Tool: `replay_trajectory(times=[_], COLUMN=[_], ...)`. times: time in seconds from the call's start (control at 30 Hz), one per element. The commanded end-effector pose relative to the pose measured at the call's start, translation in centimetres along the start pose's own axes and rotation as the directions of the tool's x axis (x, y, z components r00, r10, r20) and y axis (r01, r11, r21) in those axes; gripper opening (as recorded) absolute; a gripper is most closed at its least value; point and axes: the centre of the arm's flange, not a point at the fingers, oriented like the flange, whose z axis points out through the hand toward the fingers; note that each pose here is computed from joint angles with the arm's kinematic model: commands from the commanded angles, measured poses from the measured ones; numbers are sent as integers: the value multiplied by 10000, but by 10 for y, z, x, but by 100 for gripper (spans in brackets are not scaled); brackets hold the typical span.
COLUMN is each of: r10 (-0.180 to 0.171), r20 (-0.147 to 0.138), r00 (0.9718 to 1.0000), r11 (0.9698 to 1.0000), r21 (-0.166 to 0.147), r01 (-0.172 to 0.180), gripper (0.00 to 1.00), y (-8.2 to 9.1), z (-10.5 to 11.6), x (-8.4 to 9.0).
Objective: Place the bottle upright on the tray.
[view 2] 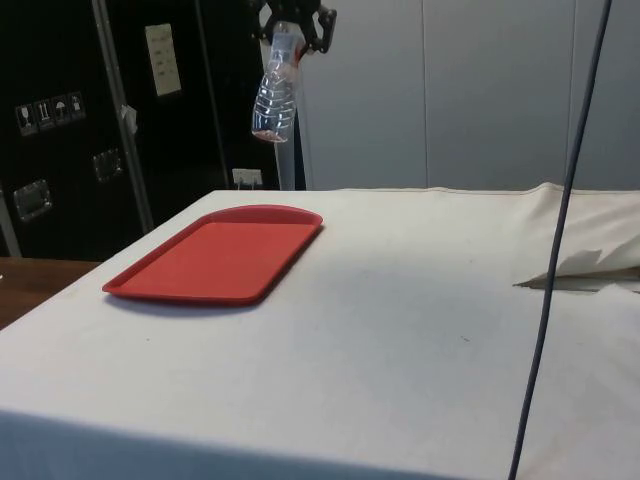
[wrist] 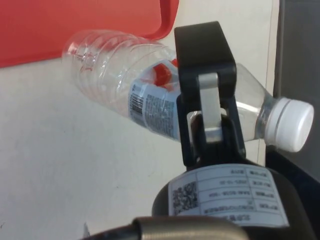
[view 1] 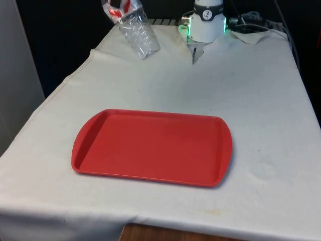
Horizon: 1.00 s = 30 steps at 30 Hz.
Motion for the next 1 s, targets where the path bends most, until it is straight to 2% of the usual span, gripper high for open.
replay_trajectory(times=[0.0,0.07,0.1,0.13,0.43,0.47,0.6,0.73,0.77,0.8,0.97], r10=[-96,-160,-102,-169,-129,-159,-184,-398,-342,-453,-813], r20=[89,68,-49,55,-149,-89,-169,-200,-336,-205,-250], r00=[9999,9998,9999,9998,9998,9998,9997,9990,9989,9988,9964], r11=[9999,9999,9999,9998,9999,9998,9998,9992,9993,9990,9967], r21=[77,62,-31,58,-73,-85,-95,-63,-128,-44,49], r01=[95,159,102,168,127,158,182,397,337,453,814], gripper=[28,28,28,28,28,28,28,28,28,28,28], y=[-3,-5,-3,-5,-10,-12,-17,-21,-21,-22,-25], z=[3,5,5,6,10,11,13,14,16,14,16], x=[-1,-2,-1,-1,1,-1,2,1,2,1,0])
